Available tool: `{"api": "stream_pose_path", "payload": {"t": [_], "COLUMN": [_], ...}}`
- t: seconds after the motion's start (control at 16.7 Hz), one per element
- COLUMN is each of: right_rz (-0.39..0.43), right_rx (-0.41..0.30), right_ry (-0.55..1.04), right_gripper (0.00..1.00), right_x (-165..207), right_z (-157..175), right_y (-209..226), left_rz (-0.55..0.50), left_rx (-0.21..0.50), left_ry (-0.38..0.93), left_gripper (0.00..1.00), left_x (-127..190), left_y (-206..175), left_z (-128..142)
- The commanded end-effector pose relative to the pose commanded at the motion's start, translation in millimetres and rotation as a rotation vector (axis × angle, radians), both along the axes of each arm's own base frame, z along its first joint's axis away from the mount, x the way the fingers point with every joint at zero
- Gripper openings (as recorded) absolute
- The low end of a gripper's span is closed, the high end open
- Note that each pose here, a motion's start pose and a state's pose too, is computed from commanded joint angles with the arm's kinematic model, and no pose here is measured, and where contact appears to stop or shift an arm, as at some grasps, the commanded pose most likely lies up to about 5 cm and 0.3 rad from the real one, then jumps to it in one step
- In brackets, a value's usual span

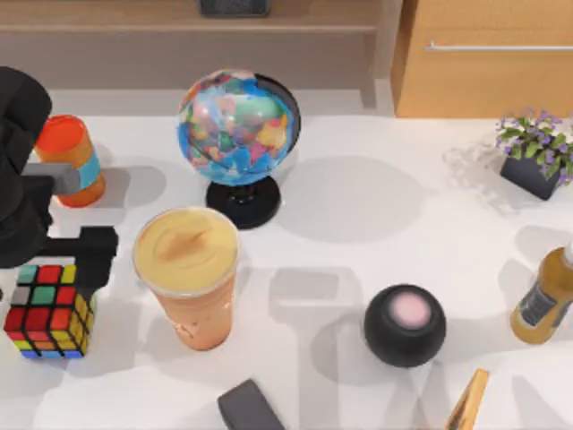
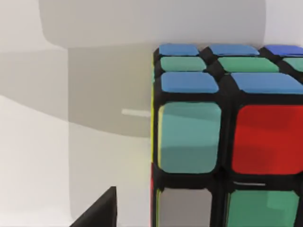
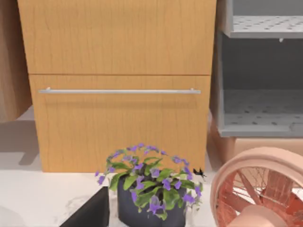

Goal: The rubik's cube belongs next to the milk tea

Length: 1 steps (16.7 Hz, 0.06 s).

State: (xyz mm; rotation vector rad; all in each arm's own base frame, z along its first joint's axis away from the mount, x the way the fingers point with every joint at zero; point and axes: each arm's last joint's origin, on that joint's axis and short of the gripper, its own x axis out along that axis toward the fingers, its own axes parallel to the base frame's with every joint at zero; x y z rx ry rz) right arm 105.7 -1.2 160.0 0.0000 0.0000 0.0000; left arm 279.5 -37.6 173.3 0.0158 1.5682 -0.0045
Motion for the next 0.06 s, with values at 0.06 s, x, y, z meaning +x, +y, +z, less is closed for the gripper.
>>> {"api": "stream_pose_path", "payload": {"t": [0.06], "right_rz": [0.000], "right_rx": [0.000], "right_ry": [0.000], "right_gripper": [1.00], "right_x": [0.0], "right_z": [0.0], "right_y": [0.0], "left_rz": [0.000], "left_rx": [0.000], "left_ry": [0.000], "left_gripper": [1.00], "left_x": [0.0], "left_y": [0.0], "left_z": [0.0]}}
